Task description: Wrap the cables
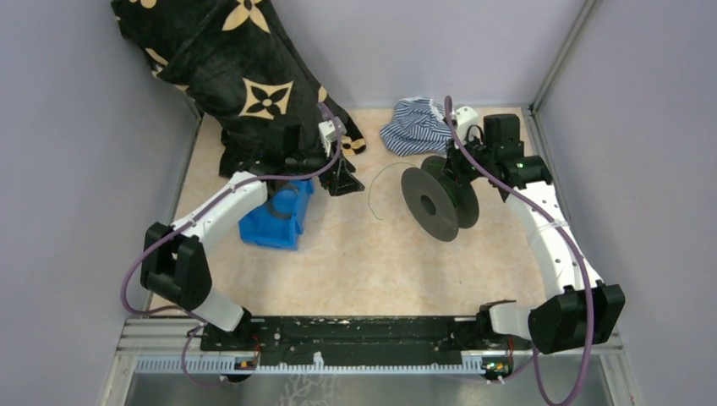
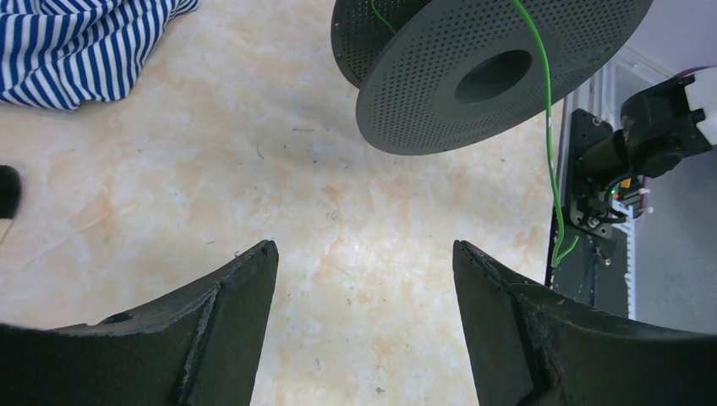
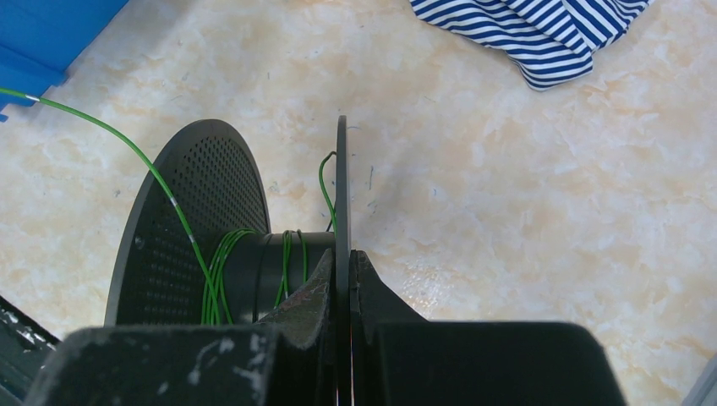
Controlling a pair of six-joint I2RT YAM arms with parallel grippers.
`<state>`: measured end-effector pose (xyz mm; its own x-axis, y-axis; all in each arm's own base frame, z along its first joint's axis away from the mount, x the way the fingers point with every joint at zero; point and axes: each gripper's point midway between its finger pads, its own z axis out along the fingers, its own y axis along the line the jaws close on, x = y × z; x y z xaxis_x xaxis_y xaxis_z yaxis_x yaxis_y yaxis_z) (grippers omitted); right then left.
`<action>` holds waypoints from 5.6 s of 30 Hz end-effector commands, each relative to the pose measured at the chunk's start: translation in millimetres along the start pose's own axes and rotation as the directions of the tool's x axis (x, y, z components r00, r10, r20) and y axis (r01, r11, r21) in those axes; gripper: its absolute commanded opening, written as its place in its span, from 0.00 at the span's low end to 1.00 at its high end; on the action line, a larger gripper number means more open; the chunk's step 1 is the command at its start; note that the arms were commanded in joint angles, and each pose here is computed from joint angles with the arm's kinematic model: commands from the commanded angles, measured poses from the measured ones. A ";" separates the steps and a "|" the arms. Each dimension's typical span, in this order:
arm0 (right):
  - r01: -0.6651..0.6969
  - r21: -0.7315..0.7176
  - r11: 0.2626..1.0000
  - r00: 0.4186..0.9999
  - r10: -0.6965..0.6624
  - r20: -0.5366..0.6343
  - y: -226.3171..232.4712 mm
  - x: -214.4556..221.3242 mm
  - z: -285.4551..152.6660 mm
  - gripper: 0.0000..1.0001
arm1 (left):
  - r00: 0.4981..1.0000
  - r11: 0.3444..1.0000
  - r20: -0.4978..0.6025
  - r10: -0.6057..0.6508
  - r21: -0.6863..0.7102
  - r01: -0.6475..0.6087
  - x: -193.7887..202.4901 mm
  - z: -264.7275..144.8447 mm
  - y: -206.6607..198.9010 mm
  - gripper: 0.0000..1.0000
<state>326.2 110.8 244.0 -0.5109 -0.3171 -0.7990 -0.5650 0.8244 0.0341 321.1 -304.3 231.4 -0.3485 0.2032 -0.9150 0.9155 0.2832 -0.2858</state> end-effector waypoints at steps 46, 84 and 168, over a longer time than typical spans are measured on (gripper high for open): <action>0.041 -0.069 0.997 0.982 -0.027 0.189 24.9 -54.4 -37.0 0.00 | 1.000 0.995 0.011 0.022 -0.101 -0.021 -19.3 26.0 19.7 0.00; -0.332 -0.214 0.919 0.797 0.394 0.458 12.5 -137.1 -5.1 0.00 | 0.919 0.885 0.061 -0.389 0.300 0.355 -20.6 62.0 -9.0 0.00; -0.460 -0.241 0.854 0.708 0.517 0.481 -26.7 -135.1 -20.2 0.00 | 0.903 0.870 0.092 -0.420 0.325 0.372 7.9 60.3 -1.8 0.43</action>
<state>398.7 123.6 321.0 -0.4464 0.4120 -0.7943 -0.3238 0.7531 0.5727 330.0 -365.5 195.5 -0.7401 -0.0127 -0.6724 0.6722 0.0159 -0.7402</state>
